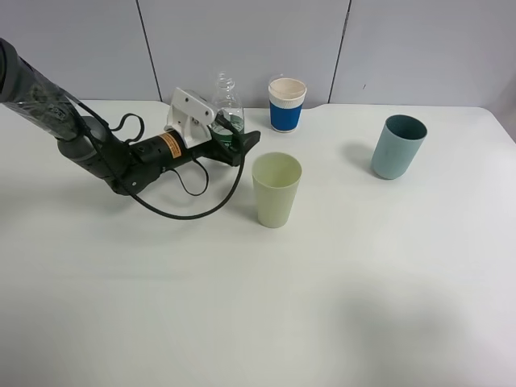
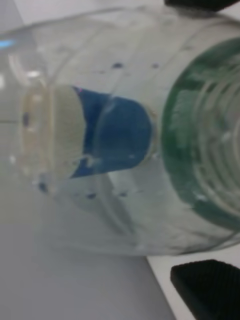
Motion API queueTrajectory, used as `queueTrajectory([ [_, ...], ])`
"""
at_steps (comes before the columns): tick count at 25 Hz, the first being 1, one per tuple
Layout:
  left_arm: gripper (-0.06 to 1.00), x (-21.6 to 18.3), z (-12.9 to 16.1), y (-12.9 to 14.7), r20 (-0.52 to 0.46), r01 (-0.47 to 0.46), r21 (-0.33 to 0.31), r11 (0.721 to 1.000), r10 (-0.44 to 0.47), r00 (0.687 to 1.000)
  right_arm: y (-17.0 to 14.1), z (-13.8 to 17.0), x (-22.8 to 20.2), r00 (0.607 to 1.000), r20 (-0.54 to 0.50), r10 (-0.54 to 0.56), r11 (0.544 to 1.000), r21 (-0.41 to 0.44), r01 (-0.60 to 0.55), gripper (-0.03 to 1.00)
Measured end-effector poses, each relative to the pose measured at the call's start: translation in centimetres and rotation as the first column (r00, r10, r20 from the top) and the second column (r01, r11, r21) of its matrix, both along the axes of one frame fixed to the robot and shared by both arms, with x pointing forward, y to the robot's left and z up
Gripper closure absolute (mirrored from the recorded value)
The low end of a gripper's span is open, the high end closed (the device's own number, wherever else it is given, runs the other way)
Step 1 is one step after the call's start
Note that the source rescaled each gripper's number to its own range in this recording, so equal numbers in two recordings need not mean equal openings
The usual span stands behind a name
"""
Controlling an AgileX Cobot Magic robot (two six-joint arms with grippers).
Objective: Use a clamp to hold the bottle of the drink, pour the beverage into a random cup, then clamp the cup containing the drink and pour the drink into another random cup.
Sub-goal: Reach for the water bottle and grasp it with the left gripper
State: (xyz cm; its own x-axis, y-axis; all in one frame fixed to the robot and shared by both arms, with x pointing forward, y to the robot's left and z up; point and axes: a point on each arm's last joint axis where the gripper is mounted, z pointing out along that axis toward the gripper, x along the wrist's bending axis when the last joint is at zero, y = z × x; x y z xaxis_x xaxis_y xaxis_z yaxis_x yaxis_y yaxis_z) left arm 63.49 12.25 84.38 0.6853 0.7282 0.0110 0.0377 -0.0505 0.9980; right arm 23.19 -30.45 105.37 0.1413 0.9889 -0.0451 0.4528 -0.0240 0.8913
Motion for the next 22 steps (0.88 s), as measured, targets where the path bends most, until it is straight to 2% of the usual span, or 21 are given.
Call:
queueTrajectory([
  [6, -0.05, -0.01, -0.2, -0.09, 0.0, 0.012, 0.005, 1.0, -0.012, 1.0, 0.0, 0.0, 0.0, 1.0, 0.0, 0.0, 1.0, 0.0, 0.0, -0.03],
  [8, 0.03, -0.06, -0.23, -0.14, 0.0, 0.019, 0.009, 1.0, -0.019, 1.0, 0.0, 0.0, 0.0, 1.0, 0.0, 0.0, 1.0, 0.0, 0.0, -0.03],
  [9, 0.12, -0.07, -0.24, -0.15, 0.0, 0.02, 0.012, 1.0, -0.02, 1.0, 0.0, 0.0, 0.0, 1.0, 0.0, 0.0, 1.0, 0.0, 0.0, -0.03],
  [11, 0.46, -0.08, -0.33, -0.15, -0.006, 0.022, 0.019, 1.0, -0.021, 1.0, 0.0, 0.0, 0.0, 1.0, 0.0, 0.0, 1.0, 0.0, 0.0, -0.03],
  [12, 0.76, -0.08, -0.42, -0.14, -0.013, 0.021, 0.026, 0.999, -0.02, 1.0, 0.0, 0.0, 0.0, 1.0, 0.0, 0.0, 1.0, 0.0, 0.0, -0.03],
  [13, 0.92, -0.08, -0.46, -0.13, -0.016, 0.02, 0.03, 0.999, -0.019, 1.0, 0.0, 0.0, 0.0, 1.0, 0.0, 0.0, 1.0, 0.0, 0.0, -0.03],
  [14, 0.94, -0.07, -0.5, -0.12, -0.02, 0.019, 0.033, 0.999, -0.019, 1.0, 0.0, 0.0, 0.0, 1.0, 0.0, 0.0, 1.0, 0.0, 0.0, -0.03],
  [17, 0.87, 0.0, -0.44, -0.15, -0.017, 0.019, 0.033, 0.999, -0.018, 1.0, 0.0, 0.0, 0.0, 1.0, 0.0, 0.0, 1.0, 0.0, 0.0, -0.03],
  [22, 0.87, 0.0, -0.46, -0.15, -0.017, 0.02, 0.035, 0.999, -0.019, 1.0, 0.0, 0.0, 0.0, 1.0, 0.0, 0.0, 1.0, 0.0, 0.0, -0.03],
])
